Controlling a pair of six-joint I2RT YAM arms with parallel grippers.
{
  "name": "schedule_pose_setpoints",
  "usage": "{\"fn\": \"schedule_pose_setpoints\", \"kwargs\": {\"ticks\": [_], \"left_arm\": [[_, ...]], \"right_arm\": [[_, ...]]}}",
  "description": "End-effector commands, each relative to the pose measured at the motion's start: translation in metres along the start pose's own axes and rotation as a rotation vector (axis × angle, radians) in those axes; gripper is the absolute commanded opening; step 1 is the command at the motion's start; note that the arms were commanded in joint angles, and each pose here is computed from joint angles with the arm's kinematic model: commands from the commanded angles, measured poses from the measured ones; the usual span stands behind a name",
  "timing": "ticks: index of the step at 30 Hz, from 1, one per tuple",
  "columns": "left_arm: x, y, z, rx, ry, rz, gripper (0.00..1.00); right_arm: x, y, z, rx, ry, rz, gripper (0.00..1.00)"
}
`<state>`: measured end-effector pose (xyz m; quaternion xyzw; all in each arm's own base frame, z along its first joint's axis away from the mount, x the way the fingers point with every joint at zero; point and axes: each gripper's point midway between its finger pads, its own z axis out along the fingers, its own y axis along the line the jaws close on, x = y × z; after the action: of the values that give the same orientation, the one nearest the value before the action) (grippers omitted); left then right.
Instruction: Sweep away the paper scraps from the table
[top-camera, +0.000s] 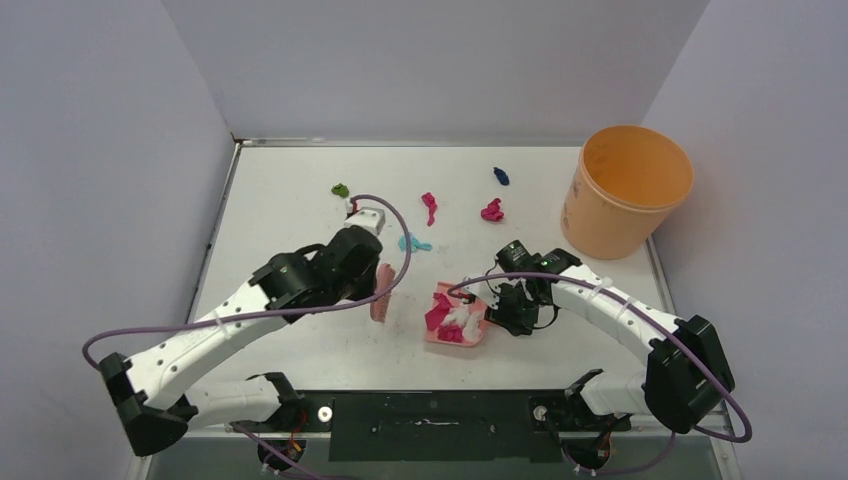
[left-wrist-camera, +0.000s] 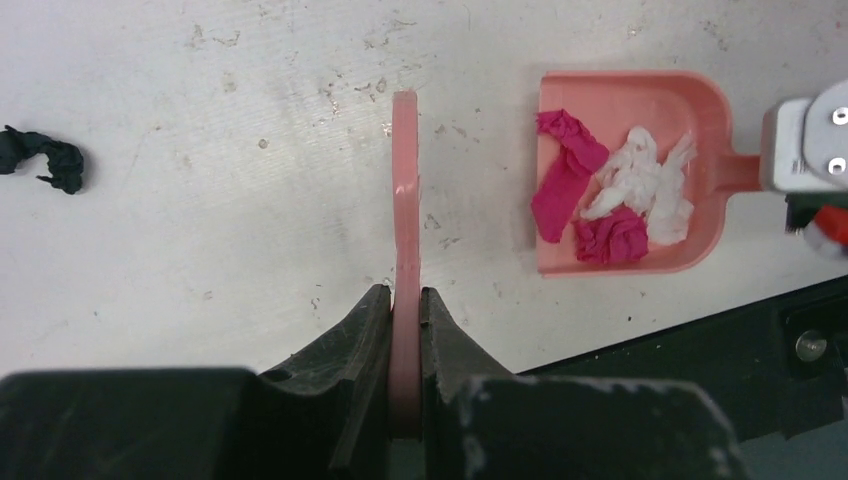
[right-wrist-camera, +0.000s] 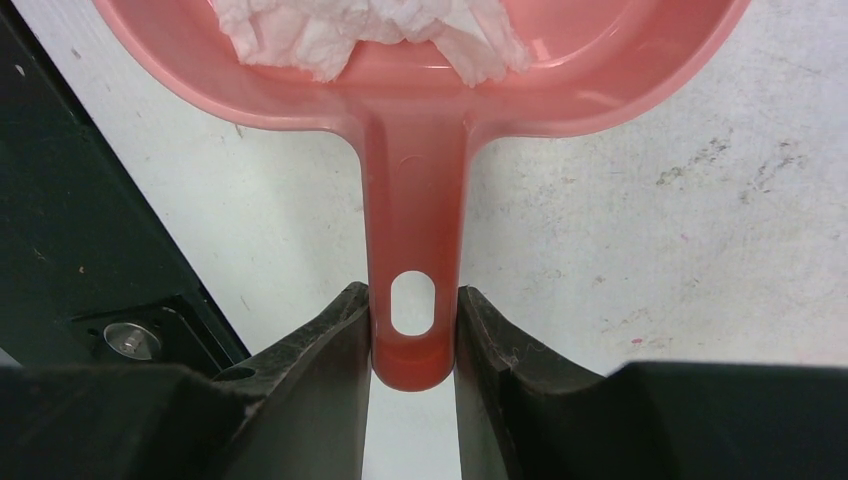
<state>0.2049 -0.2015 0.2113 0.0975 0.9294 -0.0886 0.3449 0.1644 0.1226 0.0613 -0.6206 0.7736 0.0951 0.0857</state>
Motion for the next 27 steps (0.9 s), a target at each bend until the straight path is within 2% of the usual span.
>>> {"fn": "schedule_pose_setpoints", "kwargs": {"ticks": [1, 6, 11, 17, 19, 23, 27], "left_arm": [[-0.003, 0.012, -0.032, 0.103, -0.143, -0.029, 0.0], [-0.007, 0.018, -0.057, 0.248, -0.34, -0.11, 0.0], [-0.003, 0.026, -0.062, 0.29, -0.442, -0.123, 0.0], [0.011, 0.04, -0.05, 0.263, -0.476, -0.17, 0.0], [0.01, 0.042, -0.052, 0.259, -0.481, -0.172, 0.0], [0.009, 0.062, -0.047, 0.146, -0.498, -0.208, 0.0], [0.014, 0.062, -0.041, 0.129, -0.472, -0.193, 0.0]], "right_arm": [[-0.027, -0.014, -0.024, 0.063, -0.104, 0.031, 0.05], [-0.045, -0.03, -0.042, 0.091, -0.149, 0.085, 0.05], [-0.066, -0.053, -0.058, 0.155, -0.214, 0.169, 0.05], [-0.084, -0.094, -0.094, 0.308, -0.308, 0.275, 0.05], [-0.085, -0.107, -0.102, 0.346, -0.336, 0.317, 0.05], [-0.084, -0.13, -0.123, 0.396, -0.388, 0.385, 0.05], [-0.077, -0.149, -0.147, 0.437, -0.411, 0.444, 0.05]]}}
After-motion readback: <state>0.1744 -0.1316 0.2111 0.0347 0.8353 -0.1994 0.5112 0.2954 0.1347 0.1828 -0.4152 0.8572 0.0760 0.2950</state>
